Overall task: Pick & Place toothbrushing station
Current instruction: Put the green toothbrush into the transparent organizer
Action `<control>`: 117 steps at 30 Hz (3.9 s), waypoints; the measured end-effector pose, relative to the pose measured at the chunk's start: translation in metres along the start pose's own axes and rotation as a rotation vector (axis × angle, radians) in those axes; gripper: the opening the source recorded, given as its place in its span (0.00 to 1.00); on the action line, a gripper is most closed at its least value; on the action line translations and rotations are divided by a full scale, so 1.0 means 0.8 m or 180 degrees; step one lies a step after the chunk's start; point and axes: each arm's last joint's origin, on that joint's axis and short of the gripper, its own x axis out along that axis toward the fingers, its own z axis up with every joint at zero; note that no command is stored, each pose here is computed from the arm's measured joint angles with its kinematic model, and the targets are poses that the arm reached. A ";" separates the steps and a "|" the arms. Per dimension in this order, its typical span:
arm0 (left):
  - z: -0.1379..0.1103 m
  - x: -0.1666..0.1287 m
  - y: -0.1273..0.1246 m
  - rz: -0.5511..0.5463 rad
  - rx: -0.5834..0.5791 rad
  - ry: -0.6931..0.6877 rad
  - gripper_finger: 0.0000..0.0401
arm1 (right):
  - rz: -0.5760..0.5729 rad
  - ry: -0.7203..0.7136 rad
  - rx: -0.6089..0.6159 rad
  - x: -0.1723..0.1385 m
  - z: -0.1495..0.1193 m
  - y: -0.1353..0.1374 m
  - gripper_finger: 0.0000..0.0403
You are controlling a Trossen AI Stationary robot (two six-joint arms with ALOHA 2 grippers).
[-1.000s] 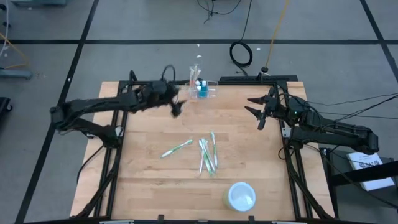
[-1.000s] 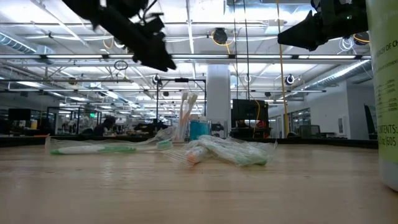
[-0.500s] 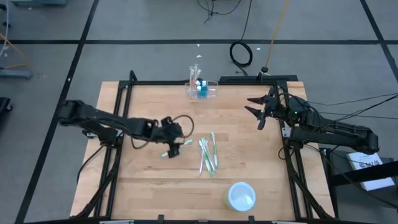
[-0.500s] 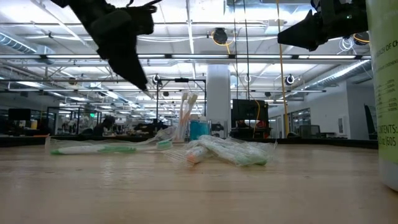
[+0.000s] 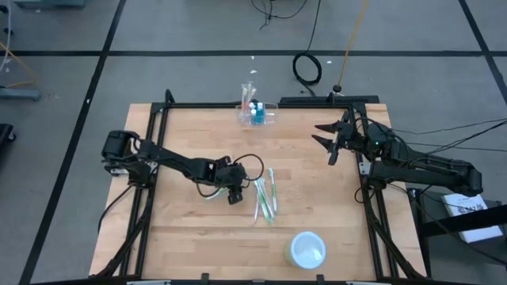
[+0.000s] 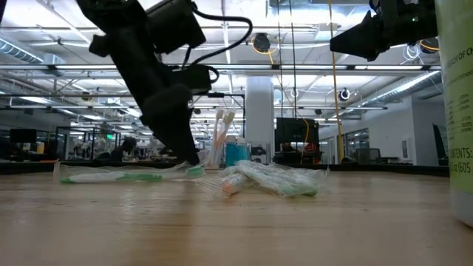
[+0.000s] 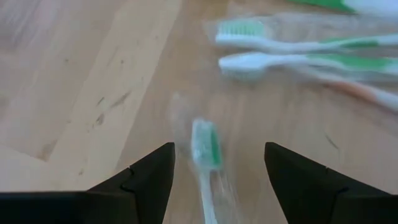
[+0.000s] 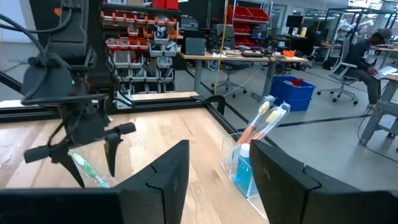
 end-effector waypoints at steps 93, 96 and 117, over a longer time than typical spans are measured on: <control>0.115 -0.063 0.077 -0.0231 0.0838 -0.2121 0.02 | 0.0910 -0.0910 0.0082 0.106 -0.012 0.021 0.59; 0.115 -0.064 0.077 -0.0227 0.0833 -0.2129 0.03 | 0.0922 -0.1035 0.0079 0.110 -0.013 0.021 0.59; 0.116 -0.065 0.078 -0.0283 0.0834 -0.2161 0.02 | 0.1274 -0.1078 0.0109 0.136 0.000 0.034 0.56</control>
